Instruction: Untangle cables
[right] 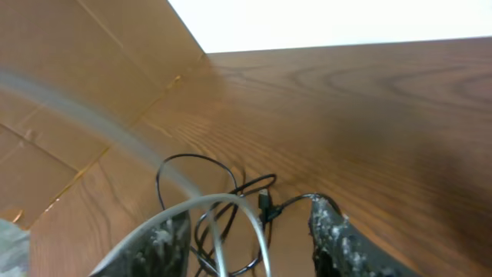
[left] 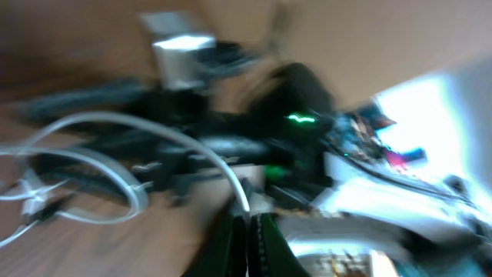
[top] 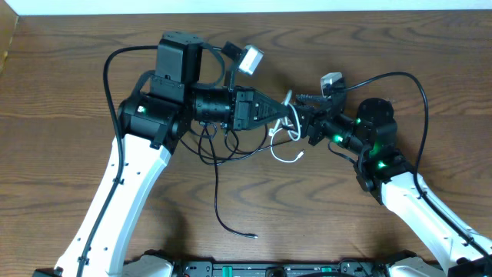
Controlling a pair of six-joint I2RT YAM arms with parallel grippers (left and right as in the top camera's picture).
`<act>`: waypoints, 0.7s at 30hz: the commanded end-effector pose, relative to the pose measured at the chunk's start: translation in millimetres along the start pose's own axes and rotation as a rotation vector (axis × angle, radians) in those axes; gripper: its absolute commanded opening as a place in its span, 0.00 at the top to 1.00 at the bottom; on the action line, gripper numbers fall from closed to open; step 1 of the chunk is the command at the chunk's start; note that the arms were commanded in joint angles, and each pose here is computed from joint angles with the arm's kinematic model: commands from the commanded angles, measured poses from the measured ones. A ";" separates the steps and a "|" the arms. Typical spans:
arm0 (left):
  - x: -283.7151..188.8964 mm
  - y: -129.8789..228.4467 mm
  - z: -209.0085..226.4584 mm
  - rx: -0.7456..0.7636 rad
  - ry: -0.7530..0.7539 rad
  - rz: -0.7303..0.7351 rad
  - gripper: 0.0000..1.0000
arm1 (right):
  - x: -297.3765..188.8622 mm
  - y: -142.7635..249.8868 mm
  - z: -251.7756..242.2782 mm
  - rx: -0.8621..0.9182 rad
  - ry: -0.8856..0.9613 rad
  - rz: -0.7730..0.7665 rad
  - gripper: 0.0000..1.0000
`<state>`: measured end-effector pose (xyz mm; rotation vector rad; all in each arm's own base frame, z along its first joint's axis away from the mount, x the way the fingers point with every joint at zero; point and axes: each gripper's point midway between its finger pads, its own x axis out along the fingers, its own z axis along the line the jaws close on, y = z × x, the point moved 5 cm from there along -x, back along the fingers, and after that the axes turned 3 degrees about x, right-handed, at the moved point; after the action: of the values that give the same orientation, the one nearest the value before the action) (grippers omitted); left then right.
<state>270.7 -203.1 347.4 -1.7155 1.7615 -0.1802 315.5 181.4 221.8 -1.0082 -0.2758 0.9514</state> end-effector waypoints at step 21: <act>-16.6 14.2 48.1 -0.045 -0.442 -0.014 0.93 | -1.3 31.8 1.0 0.093 -0.022 0.167 0.42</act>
<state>295.6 -157.3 292.6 -1.6814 1.3242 0.4119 300.7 183.7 198.3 -0.9505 -0.1674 1.0899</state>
